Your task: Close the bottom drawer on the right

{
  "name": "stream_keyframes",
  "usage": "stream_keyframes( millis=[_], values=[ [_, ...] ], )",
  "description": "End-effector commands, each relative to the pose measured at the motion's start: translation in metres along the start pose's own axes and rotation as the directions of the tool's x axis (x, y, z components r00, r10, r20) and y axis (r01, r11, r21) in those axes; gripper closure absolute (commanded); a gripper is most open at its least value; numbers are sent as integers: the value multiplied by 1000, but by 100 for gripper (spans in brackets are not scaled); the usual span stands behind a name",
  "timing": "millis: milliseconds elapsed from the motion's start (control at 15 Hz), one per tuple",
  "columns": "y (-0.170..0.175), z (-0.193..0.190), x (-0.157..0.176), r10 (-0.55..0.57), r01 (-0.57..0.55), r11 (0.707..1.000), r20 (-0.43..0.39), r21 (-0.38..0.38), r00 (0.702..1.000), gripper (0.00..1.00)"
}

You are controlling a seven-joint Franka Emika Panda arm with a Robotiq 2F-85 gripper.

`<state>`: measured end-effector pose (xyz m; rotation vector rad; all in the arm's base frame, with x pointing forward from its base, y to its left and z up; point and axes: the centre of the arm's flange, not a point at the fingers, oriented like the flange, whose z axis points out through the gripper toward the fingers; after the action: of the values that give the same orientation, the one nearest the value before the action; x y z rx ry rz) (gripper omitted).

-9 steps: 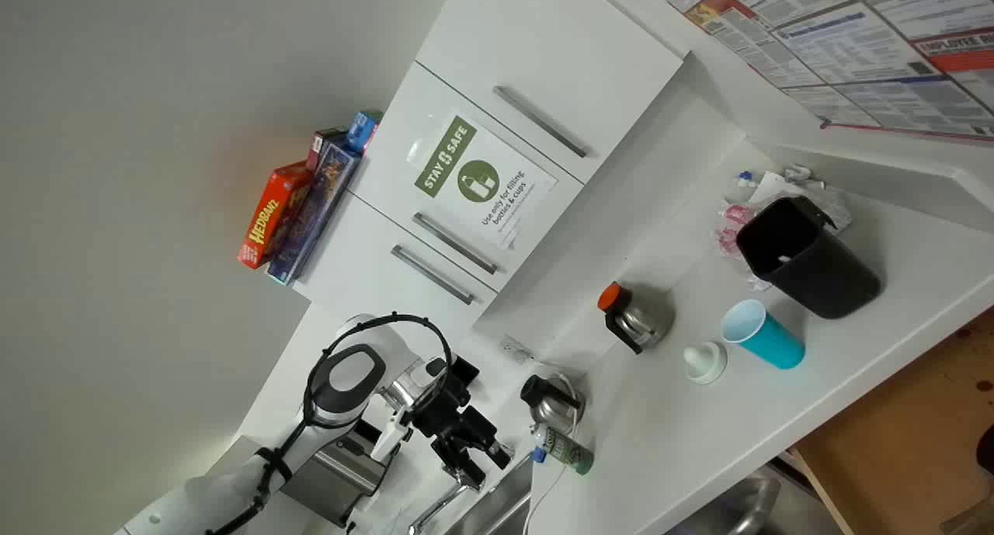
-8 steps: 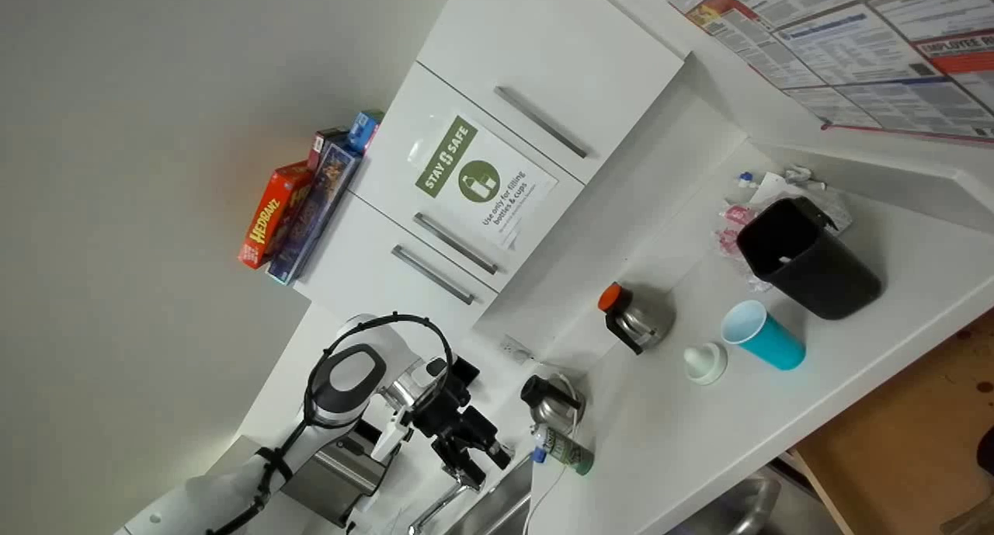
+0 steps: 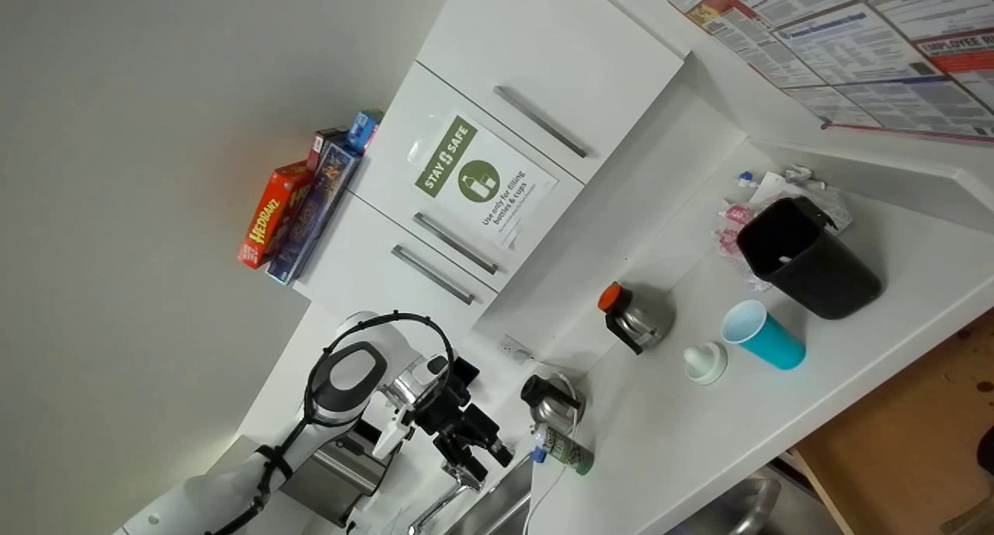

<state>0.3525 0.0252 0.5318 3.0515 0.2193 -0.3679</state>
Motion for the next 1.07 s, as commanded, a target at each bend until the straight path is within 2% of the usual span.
stream_keyframes(
  millis=[0,200,400,667,867,933,1000],
  values=[
    [47,-5,-3,116,-111,991,-71,72,991,0],
    [113,5,-9,248,-227,960,-119,164,962,0],
    [181,24,-25,384,-338,911,-186,238,905,0],
    [259,73,-48,557,-466,816,-249,341,792,0],
    [303,121,-57,660,-546,736,-248,399,709,0],
    [313,137,-58,680,-561,717,-236,413,695,0],
    [316,152,-59,674,-558,714,-199,423,712,0]
  ],
)
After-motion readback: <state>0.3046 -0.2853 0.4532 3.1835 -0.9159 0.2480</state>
